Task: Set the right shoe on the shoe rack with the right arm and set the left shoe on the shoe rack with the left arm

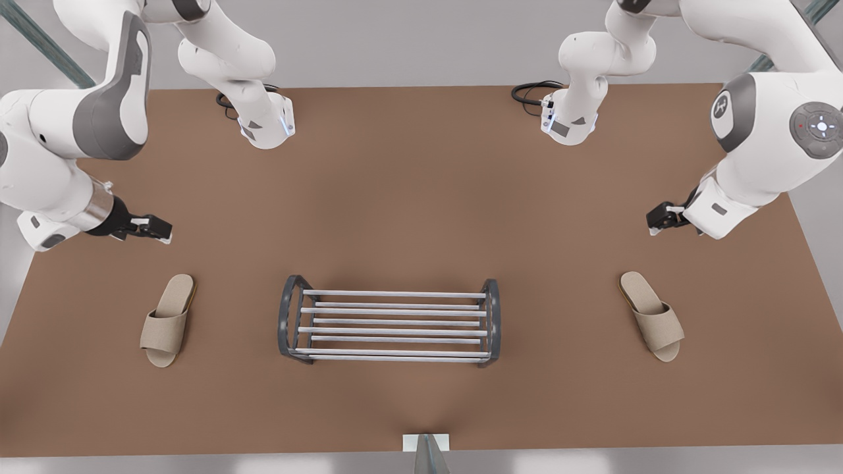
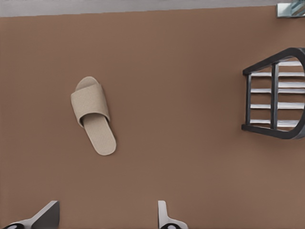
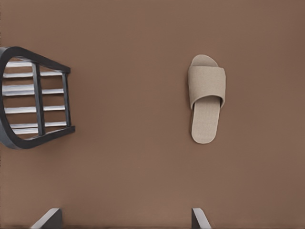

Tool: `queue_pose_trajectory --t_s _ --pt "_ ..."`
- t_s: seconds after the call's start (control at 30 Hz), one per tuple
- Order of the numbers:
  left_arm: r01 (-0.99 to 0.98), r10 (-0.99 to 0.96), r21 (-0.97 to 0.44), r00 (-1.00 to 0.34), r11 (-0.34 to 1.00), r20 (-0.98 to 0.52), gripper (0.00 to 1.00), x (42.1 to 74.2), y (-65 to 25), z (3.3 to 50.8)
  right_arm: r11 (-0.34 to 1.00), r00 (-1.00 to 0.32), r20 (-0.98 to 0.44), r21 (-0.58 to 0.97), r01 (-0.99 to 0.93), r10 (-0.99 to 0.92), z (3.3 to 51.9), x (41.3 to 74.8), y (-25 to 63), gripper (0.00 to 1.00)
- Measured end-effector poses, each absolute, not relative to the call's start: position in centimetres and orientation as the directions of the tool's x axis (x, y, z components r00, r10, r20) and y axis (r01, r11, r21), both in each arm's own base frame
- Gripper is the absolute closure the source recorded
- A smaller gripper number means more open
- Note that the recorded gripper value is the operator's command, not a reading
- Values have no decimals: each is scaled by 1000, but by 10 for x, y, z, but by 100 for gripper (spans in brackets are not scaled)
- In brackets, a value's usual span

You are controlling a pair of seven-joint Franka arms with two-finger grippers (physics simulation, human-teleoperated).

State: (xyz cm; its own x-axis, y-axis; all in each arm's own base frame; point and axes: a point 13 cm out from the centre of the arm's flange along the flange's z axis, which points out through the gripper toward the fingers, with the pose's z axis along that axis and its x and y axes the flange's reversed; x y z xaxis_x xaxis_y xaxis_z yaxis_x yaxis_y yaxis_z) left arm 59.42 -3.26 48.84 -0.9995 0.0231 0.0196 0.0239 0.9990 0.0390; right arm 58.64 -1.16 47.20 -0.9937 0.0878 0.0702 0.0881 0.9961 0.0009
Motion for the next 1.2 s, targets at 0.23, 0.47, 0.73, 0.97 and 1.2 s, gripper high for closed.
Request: queue_pose_trajectory --t_s 0.23,0.47,0.73,0.97,1.2 --pt "102 88 139 -991 985 100 0 580 -8 391 999 -998 60 -22 35 36 430 566 -21 0" --pt "643 655 697 -680 317 329 0 614 89 268 872 -941 103 -353 -338 -323 308 550 -47 0" --pt "601 892 797 -328 -55 310 0 633 38 177 85 -396 360 -640 -764 -845 234 591 -13 0" --pt "502 884 833 -466 232 35 0 628 57 134 -417 -2 610 -544 -728 -792 156 588 -80 0" --pt "380 848 859 -520 343 -109 0 645 96 126 -507 63 626 -563 -653 -777 132 601 -99 0"
